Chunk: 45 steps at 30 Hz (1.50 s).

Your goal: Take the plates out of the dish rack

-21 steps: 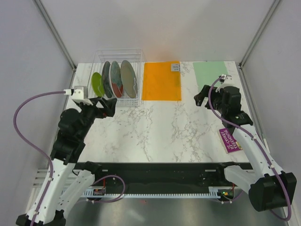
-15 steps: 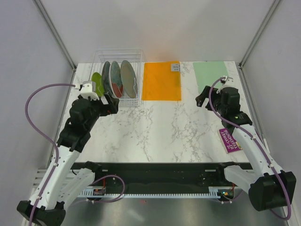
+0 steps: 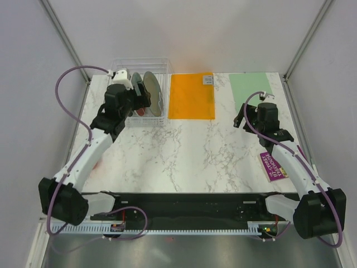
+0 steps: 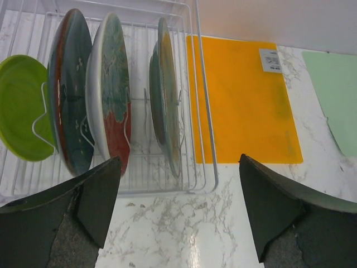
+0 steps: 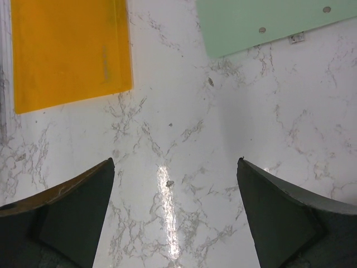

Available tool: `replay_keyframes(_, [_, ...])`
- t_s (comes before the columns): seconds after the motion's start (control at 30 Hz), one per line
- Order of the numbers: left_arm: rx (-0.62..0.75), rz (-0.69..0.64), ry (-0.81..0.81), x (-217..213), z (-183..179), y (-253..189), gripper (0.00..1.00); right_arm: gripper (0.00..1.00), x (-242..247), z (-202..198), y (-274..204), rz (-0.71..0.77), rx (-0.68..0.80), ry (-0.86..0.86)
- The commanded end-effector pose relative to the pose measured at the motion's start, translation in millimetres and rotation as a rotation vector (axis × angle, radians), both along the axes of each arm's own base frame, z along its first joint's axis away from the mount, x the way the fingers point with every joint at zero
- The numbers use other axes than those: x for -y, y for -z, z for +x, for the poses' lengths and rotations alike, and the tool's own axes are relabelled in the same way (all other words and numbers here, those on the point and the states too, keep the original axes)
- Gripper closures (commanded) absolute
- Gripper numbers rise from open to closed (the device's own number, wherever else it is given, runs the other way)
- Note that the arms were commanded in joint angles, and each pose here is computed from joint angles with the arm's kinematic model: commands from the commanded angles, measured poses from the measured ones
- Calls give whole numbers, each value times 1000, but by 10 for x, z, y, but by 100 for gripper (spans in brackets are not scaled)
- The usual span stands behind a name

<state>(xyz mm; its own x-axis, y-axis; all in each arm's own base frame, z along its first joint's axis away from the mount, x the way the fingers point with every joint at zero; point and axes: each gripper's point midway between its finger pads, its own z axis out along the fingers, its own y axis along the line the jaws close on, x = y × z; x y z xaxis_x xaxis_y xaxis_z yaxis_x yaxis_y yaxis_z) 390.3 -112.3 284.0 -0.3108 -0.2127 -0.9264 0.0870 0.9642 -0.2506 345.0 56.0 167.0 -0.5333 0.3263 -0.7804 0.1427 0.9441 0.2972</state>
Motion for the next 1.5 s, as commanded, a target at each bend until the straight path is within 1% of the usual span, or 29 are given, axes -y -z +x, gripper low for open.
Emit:
replay_keyframes(0.0, [113,75,-114,-109,556,-225,8,2,86,95,-212,-48,50,24])
replay_keyframes(0.07, [113,119,-120,-100,680,-180,9,2,103,87,-197,-58,48,29])
replay_keyframes(0.1, [151,119,-134,-89,756,-299,9,2,138,92,-193,-68,48,44])
replay_keyframes(0.13, [130,134,-140,-72,849,-186,9,2,146,99,-179,-73,44,47])
replay_keyframes(0.2, [149,141,-174,-93,950,-242,12,2,159,117,-136,-86,31,51])
replay_keyframes(0.23, [127,155,-179,-82,1029,-117,13,2,172,123,-127,-90,28,55])
replay_keyframes(0.3, [126,169,-201,-77,1113,-94,14,2,168,129,-100,-96,19,51])
replay_keyframes(0.37, [108,181,-202,-43,1215,50,19,2,179,134,-61,-104,10,54])
replay_keyframes(0.43, [116,195,-225,-24,1275,79,21,2,192,131,-19,-111,-2,54])
replay_keyframes(0.47, [96,214,-230,-4,1332,201,22,2,205,130,-5,-119,-6,57])
replay_keyframes(0.5, [101,219,-239,21,1363,189,23,2,208,130,-2,-123,-6,58])
replay_keyframes(0.53, [94,228,-247,20,1397,230,31,2,214,124,11,-125,-9,61])
replay_keyframes(0.6, [79,252,-270,44,1471,339,40,2,242,125,10,-138,-8,67])
replay_keyframes(0.63, [72,263,-284,28,1491,375,51,2,242,125,10,-141,-8,67])
replay_keyframes(0.7, [57,282,-335,-23,1527,453,53,2,247,120,3,-145,-7,66])
replay_keyframes(0.73, [53,286,-350,-50,1533,475,63,2,253,118,5,-145,-8,67])
replay_keyframes(0.8, [47,297,-387,-98,1545,507,73,2,247,104,5,-145,-10,64])
replay_keyframes(0.83, [38,306,-396,-111,1552,560,86,2,251,104,0,-147,-8,65])
replay_keyframes(0.9, [34,325,-408,-124,1561,564,95,2,258,94,1,-150,-9,66])
replay_keyframes(0.93, [18,340,-411,-132,1574,641,98,2,260,94,-3,-150,-9,68])
replay_keyframes(1.03, [16,375,-429,-139,1571,622,98,2,267,86,4,-150,-12,70])
replay_keyframes(1.13, [40,407,-432,-76,1548,470,98,2,267,71,-6,-149,-11,69])
replay_keyframes(1.23, [84,435,-444,0,1539,158,98,2,274,52,-32,-149,-8,72])
replay_keyframes(1.27, [93,485,-437,29,1519,59,98,2,273,42,-39,-150,-8,72])
replay_keyframes(1.3, [121,485,-460,31,1511,-138,98,2,283,28,-62,-149,-2,75])
replay_keyframes(1.33, [134,497,-469,33,1494,-243,98,2,287,9,-57,-153,-6,75])
replay_keyframes(1.43, [175,568,-493,48,1417,-622,98,2,294,-14,-111,-153,8,77])
replay_keyframes(1.47, [204,564,-499,94,1389,-790,98,2,295,-18,-121,-152,9,75])
